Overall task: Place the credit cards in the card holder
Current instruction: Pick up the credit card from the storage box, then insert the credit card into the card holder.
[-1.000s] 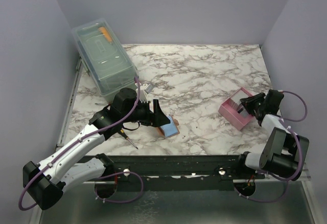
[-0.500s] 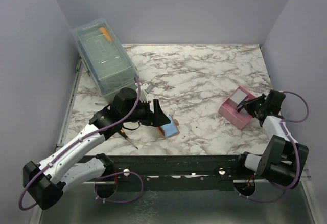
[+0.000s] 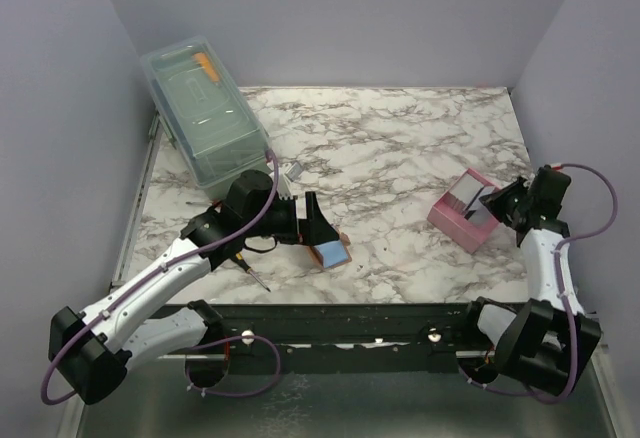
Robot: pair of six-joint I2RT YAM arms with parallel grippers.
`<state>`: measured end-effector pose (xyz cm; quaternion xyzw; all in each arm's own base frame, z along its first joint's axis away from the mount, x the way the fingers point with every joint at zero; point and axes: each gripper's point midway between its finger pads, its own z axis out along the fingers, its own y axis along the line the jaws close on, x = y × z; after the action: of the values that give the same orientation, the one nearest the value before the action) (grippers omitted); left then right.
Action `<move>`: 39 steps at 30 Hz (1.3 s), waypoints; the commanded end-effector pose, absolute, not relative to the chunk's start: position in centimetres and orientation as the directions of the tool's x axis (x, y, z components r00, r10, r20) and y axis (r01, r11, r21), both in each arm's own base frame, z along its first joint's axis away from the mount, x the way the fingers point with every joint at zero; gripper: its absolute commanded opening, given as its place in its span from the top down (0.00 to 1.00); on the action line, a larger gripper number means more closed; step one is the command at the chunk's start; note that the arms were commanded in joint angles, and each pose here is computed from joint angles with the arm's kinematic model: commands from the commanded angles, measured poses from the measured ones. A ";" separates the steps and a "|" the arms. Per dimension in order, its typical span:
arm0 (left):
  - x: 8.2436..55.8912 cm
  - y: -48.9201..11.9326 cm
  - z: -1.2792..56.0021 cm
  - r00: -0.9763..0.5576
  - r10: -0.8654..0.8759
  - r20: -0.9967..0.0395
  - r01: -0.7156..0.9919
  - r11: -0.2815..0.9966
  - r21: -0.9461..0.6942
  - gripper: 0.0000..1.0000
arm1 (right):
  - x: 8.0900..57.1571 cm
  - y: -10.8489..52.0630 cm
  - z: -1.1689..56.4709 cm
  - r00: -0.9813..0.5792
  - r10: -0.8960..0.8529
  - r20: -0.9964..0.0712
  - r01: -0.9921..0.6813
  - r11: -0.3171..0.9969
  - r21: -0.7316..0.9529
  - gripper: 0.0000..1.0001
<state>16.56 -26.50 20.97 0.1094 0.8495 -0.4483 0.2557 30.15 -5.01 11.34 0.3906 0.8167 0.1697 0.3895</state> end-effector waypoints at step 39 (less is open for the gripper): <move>20.0 -24.6 25.1 -0.766 -0.524 -0.372 0.298 0.223 -0.928 0.44 | 21.0 32.7 24.8 -0.836 0.162 -0.525 -0.529 0.022 0.849 1.00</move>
<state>19.02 -24.89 24.71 -0.0749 0.7142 -0.6251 0.3060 21.19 32.16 24.69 -0.1412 0.6834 0.6726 0.2462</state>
